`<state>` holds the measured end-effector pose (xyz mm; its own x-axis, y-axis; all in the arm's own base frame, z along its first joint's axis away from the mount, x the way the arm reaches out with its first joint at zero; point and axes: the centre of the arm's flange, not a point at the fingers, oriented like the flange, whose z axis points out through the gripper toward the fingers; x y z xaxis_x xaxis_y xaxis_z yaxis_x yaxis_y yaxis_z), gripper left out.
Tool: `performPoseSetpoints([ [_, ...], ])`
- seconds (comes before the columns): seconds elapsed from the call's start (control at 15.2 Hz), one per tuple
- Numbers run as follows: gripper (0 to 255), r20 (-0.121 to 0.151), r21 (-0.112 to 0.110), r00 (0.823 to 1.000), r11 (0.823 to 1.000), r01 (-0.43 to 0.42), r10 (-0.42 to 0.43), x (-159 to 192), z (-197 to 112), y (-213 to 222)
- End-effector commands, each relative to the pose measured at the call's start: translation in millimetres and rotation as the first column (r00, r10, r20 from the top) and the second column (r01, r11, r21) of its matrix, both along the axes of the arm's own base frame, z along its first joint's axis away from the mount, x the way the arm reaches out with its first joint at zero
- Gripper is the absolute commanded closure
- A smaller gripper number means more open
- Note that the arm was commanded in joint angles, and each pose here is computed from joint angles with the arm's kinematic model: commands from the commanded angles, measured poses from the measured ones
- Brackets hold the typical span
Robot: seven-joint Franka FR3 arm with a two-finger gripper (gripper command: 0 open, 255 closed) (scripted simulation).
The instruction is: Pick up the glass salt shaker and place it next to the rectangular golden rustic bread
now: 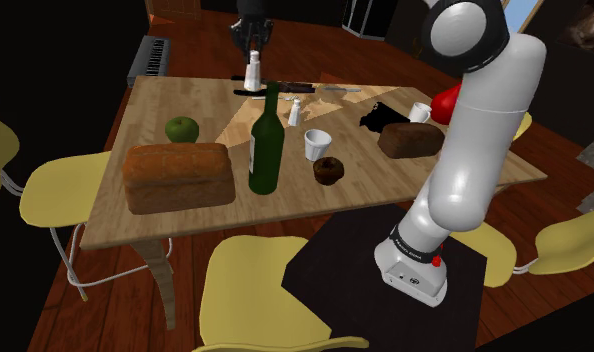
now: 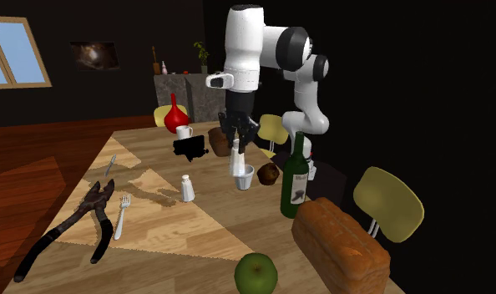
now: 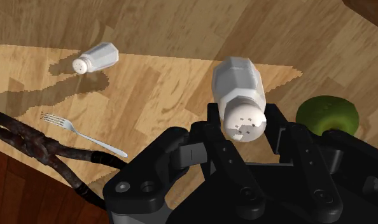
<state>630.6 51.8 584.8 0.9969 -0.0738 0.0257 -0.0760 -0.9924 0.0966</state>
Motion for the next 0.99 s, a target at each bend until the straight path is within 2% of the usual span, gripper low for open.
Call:
performPoseSetpoints([
  [0.0,255,0.000,0.000,1.000,1.000,0.002,-0.002,10.5,0.2,22.6],
  [0.4,255,0.000,0.000,1.000,1.000,0.002,-0.002,44.5,0.2,92.5],
  [0.92,255,0.000,0.000,1.000,1.000,0.002,-0.002,44.5,-42.0,92.5],
])
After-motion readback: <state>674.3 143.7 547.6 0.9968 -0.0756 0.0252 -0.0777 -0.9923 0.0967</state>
